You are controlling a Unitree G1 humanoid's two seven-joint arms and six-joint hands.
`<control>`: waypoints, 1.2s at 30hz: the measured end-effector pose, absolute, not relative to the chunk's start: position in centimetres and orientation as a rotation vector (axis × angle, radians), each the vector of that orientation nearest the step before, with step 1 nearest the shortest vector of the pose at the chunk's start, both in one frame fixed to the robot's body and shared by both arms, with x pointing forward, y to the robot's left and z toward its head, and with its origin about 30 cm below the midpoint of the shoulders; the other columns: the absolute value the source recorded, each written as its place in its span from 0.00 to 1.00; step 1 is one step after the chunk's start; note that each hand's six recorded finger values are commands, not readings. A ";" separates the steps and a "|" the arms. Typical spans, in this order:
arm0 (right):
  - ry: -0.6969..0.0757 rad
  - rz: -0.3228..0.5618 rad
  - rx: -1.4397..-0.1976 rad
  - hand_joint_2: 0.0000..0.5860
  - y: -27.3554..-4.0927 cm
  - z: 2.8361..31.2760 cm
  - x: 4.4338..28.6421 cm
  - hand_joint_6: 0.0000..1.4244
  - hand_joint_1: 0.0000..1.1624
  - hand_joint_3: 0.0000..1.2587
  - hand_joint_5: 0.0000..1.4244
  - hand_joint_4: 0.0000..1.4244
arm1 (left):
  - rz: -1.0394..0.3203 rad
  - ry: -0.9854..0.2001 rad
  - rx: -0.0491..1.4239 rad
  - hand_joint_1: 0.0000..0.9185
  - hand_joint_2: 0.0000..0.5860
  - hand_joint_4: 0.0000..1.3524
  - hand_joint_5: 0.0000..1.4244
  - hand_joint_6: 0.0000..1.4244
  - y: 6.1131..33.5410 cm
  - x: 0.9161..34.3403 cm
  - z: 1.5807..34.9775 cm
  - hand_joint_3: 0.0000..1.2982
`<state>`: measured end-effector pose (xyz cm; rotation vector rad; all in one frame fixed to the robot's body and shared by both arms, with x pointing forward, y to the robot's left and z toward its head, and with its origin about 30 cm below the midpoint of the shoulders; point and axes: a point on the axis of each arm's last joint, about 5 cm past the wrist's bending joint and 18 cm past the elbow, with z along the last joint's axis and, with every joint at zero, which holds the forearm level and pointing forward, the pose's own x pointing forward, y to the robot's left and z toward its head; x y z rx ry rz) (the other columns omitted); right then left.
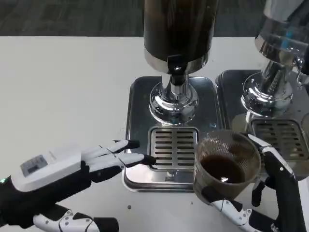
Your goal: Grasp the cup under the faucet to collect the drink, then remove the cup.
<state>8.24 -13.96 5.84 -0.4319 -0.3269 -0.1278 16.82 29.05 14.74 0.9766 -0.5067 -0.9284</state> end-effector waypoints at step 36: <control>-0.343 -0.141 -0.434 0.33 -14.2 6.0 8.5 0.90 0.66 0.55 0.66 0.56 | -0.932 -0.569 1.064 0.00 0.26 0.00 0.00 0.00 29.2 16.8 15.3 0.08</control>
